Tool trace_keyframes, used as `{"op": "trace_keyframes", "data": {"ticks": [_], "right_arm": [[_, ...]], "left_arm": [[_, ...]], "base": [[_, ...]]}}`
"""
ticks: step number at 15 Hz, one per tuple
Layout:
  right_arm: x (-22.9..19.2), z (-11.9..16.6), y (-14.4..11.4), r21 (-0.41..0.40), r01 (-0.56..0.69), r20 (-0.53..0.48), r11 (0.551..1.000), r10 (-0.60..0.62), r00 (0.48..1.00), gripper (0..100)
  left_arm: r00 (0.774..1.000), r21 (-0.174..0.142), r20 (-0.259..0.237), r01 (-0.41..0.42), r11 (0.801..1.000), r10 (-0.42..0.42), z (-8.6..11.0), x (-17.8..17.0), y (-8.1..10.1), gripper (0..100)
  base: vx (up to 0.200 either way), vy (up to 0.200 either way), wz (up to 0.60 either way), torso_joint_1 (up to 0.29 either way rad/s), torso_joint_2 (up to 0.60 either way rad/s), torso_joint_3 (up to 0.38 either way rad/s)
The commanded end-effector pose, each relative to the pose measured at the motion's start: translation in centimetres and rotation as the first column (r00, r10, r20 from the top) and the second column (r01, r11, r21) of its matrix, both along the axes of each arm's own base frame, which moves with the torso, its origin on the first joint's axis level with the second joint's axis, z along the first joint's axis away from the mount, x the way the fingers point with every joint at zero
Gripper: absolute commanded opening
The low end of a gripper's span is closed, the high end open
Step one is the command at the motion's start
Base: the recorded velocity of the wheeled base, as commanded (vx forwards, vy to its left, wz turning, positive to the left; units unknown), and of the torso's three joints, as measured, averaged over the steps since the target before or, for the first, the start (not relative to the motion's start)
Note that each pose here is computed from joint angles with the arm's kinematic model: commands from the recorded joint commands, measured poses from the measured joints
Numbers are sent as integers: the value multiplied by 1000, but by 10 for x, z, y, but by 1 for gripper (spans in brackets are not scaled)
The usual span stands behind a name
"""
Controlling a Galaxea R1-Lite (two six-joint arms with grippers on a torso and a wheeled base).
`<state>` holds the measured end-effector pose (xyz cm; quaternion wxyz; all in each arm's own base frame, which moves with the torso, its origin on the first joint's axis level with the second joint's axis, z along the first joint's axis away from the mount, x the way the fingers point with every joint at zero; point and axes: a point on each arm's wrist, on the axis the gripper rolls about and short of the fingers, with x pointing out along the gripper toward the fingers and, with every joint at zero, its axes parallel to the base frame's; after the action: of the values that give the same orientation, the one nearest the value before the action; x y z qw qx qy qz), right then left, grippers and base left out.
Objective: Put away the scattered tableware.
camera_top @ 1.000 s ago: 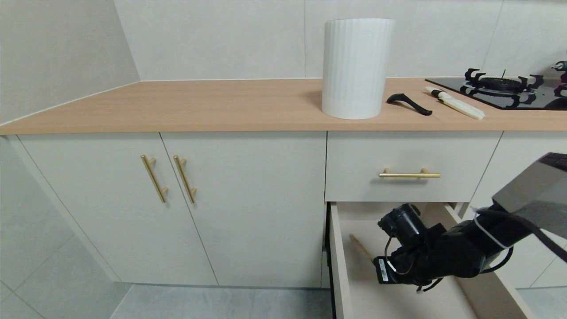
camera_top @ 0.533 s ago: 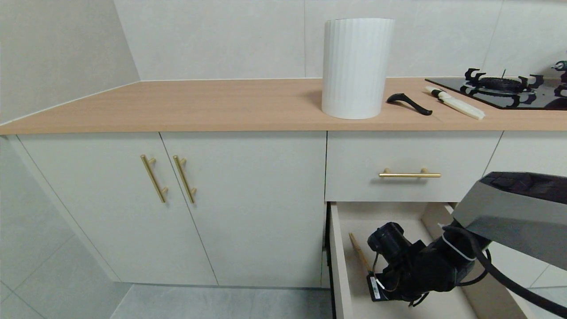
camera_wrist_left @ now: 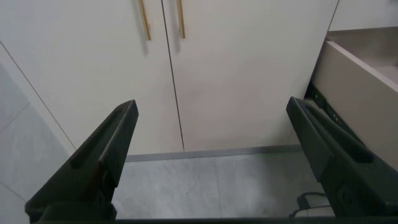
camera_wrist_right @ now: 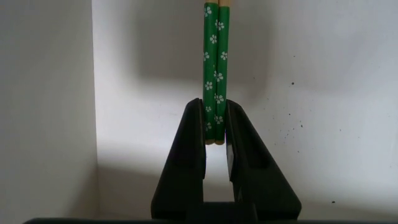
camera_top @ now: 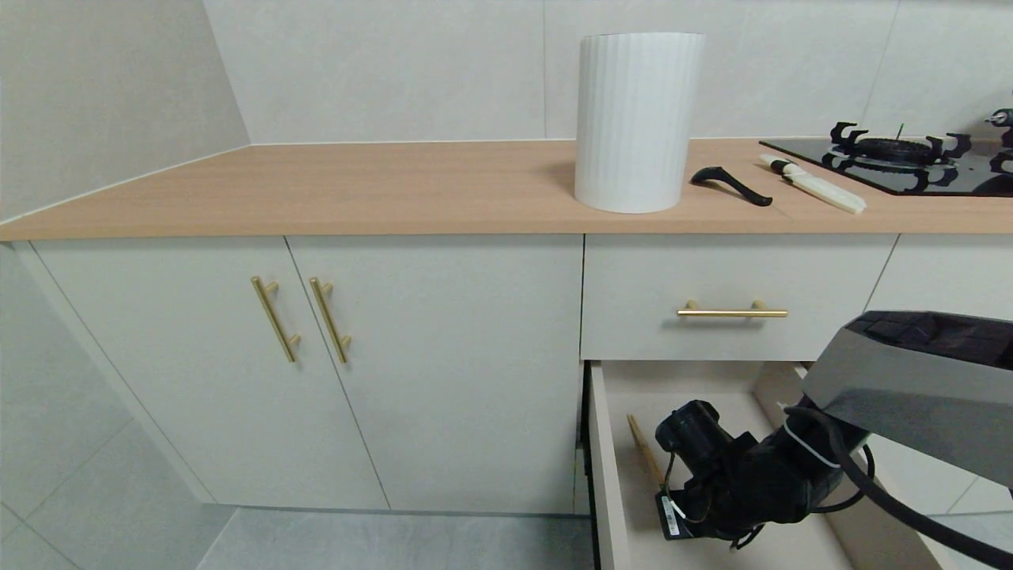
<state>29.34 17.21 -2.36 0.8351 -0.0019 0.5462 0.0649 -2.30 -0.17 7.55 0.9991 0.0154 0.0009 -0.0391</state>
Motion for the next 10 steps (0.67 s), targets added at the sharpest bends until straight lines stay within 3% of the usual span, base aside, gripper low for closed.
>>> {"op": "trace_keyframes", "data": {"ticks": [1,8,10], "right_arm": [[0,0,0,-1,-1,0,1000,1,1000,100],[0,3,0,4,0,8,1000,0,1000,100],[0,25,-4,19,16,61,1000,-17,998,100]], "left_arm": [[1000,0,-2,0,1000,0,0,0,0,100],[1000,0,-2,0,1000,0,0,0,0,100],[1000,0,-2,0,1000,0,0,0,0,100]], "base": [[0,0,0,0,0,0],[0,0,0,0,0,0],[0,0,0,0,0,0]]}}
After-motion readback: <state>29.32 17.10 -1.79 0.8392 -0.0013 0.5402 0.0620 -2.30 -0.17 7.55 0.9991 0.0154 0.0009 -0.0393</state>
